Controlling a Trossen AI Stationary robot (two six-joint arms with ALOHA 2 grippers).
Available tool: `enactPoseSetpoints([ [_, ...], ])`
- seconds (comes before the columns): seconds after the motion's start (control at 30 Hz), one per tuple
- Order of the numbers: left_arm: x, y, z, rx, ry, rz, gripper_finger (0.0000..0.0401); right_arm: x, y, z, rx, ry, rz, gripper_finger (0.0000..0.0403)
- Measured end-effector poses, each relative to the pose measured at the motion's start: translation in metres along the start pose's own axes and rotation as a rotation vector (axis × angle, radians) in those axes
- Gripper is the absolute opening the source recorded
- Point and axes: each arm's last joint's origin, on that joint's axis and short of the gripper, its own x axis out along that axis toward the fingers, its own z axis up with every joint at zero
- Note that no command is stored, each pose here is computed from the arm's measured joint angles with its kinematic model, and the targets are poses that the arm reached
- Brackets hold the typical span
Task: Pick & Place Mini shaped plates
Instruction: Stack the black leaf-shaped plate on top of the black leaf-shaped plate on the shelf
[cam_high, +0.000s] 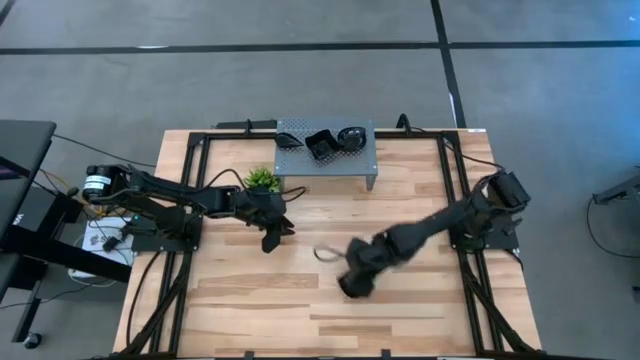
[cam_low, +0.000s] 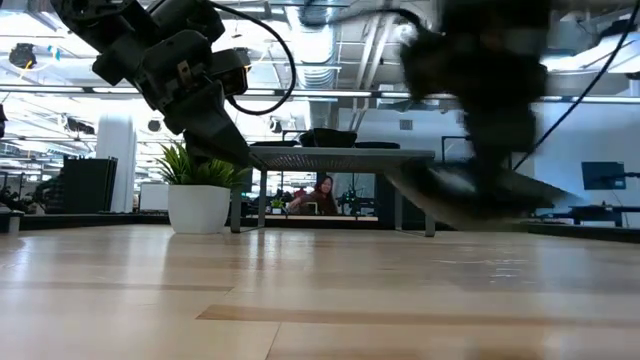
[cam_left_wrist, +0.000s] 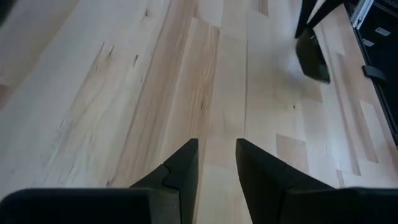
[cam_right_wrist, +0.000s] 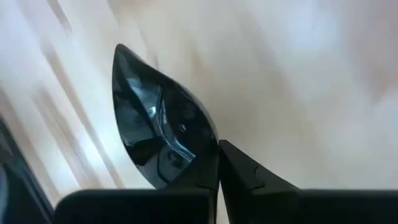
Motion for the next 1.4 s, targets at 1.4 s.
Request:
enactPoseSetpoints([
  [1.4, 0.000, -0.002, 0.007, 0.012, -0.074, -0.020, 0.0108, -0.204, -0.184, 0.189, -0.916, -0.178, -0.749, 0.0000],
])
